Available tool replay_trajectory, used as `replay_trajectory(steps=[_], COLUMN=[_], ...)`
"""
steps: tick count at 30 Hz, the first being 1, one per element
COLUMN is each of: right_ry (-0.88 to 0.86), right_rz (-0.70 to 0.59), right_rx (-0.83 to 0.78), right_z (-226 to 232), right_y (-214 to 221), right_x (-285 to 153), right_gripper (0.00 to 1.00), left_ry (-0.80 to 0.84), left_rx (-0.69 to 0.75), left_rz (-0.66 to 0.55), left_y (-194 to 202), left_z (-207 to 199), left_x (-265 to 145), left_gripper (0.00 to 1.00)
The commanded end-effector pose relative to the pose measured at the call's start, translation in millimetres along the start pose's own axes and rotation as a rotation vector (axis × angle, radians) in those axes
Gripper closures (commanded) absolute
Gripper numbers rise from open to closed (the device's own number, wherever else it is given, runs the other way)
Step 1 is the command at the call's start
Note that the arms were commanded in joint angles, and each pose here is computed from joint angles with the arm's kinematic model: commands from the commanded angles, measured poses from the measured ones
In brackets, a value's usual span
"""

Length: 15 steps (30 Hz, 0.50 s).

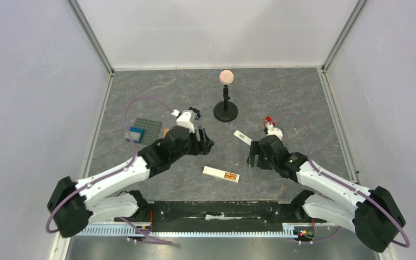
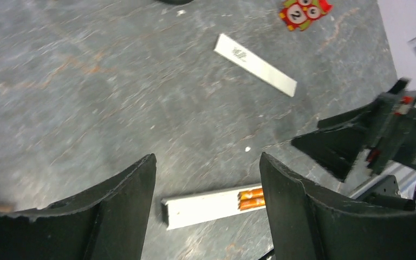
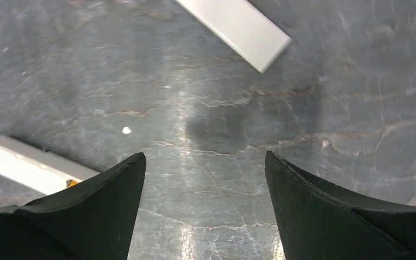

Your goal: Load the batteries into the remote control

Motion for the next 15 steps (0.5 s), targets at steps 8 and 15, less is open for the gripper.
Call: replay_trajectory(steps=[8, 15], right_ry=[0.003, 0.040], right_rz=[-0.156, -0.171], right_rx=[0.500, 0.518], right_z=[-24, -41], right_y=[-15, -25], right_x=[14, 26], right_gripper=[0.19, 0.23], left_ry=[0.250, 0.232], left_rx=[0.061, -0.029], left_rz=[-0.028, 0.038], left_y=[-36, -22], left_z=[-70, -69], left_x=[95, 164], left_gripper=[0.29, 0.33])
Point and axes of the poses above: each gripper's point midway between its finger pads, its own x axis out along the fingers, its own z axis along the line the jaws close on, y = z × x, the point moved 2 cm from there along -x, back along the fingers, and after that the axes turned 9 degrees about x, right-handed, at the moved point
